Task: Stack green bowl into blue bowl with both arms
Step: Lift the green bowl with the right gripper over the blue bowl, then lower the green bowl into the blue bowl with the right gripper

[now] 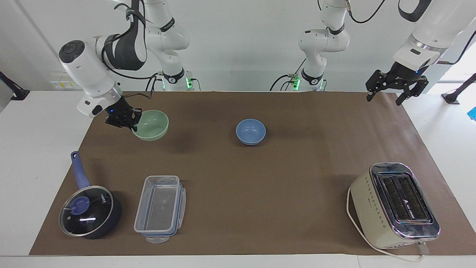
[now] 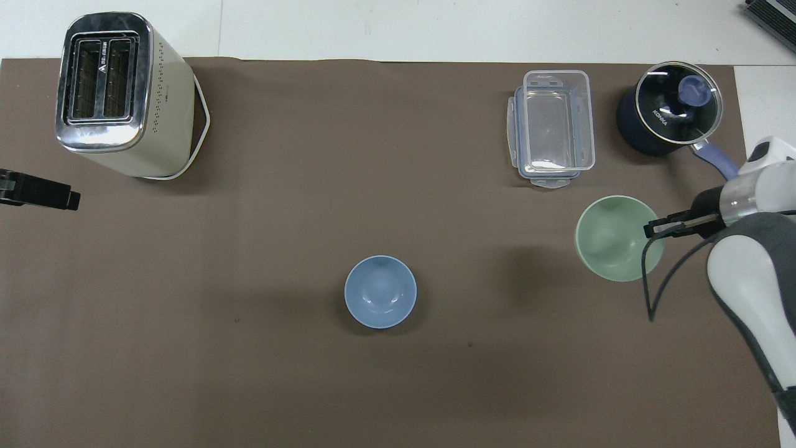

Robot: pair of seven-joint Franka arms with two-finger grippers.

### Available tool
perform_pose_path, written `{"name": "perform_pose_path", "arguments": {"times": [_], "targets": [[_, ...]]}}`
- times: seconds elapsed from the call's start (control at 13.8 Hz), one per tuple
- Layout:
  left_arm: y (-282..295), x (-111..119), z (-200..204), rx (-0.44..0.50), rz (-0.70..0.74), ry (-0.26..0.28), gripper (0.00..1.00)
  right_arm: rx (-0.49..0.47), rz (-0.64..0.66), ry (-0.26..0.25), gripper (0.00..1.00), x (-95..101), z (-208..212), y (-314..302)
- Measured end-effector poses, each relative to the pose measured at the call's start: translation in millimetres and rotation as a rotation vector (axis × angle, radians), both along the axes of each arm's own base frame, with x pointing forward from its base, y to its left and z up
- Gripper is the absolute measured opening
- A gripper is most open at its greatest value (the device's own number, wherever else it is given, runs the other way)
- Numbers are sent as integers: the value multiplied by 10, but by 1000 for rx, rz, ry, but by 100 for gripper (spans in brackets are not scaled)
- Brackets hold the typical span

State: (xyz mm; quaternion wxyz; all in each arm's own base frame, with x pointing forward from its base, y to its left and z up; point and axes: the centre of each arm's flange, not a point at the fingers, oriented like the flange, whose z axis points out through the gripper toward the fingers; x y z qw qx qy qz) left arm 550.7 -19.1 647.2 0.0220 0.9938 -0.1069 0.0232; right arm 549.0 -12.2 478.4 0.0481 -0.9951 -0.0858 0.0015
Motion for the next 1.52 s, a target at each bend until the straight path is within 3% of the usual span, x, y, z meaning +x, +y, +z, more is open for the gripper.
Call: {"name": "perform_pose_path", "arguments": {"times": [0.36, 0.72, 1.01, 1.52], "targets": [[-1, -24, -15, 1, -1, 20, 100, -4, -96, 16, 5, -115, 42, 1363], [-2, -51, -12, 1, 0, 32, 100, 18, -185, -22, 5, -318, -128, 2537], [-3, -51, -12, 1, 0, 32, 100, 81, -224, 15, 5, -455, -347, 3032], [-8, -51, -12, 1, 0, 32, 100, 58, -234, 44, 5, -709, -835, 3387]]}}
